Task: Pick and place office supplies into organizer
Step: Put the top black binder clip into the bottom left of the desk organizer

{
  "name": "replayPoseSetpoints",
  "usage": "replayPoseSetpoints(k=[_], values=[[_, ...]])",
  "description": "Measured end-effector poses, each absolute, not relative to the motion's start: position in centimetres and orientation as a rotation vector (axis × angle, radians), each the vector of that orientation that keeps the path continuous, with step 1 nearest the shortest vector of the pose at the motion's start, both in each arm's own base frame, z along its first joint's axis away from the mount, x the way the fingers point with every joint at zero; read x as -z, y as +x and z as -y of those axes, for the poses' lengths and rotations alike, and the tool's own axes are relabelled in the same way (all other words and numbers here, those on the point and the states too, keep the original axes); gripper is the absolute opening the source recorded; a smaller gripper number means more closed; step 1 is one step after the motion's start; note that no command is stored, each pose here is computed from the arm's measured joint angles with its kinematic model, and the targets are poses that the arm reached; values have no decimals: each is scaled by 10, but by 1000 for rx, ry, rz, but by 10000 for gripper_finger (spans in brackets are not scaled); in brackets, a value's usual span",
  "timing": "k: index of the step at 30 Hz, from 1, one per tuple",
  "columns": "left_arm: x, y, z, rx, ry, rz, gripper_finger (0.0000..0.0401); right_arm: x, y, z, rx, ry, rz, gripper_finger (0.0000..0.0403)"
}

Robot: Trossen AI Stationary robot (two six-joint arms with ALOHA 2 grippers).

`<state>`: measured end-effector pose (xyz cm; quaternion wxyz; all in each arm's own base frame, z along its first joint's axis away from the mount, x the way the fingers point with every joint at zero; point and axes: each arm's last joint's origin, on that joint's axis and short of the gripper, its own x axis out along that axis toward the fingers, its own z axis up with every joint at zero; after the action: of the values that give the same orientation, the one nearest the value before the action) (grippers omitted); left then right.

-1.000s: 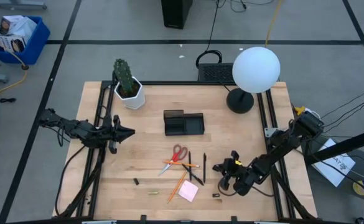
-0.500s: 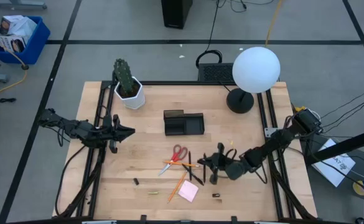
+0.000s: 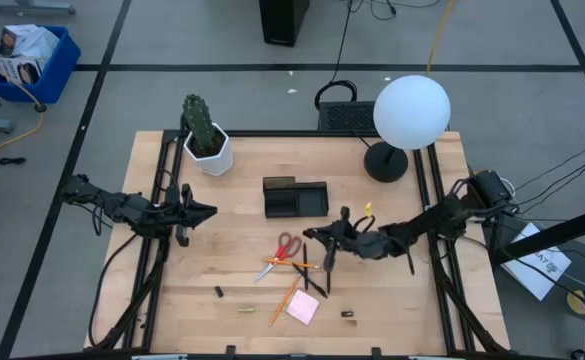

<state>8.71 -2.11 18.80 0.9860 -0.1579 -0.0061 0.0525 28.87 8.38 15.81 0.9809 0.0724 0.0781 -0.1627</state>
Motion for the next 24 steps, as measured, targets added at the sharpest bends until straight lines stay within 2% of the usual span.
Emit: replayPoseSetpoints(k=[17,24], values=[[-188,87,21,-105,-288,11,40,-199,333,-48,383,-2,-94,5],[-188,87,21,-105,-270,10,40,-181,360,-40,417,-41,-190,5]])
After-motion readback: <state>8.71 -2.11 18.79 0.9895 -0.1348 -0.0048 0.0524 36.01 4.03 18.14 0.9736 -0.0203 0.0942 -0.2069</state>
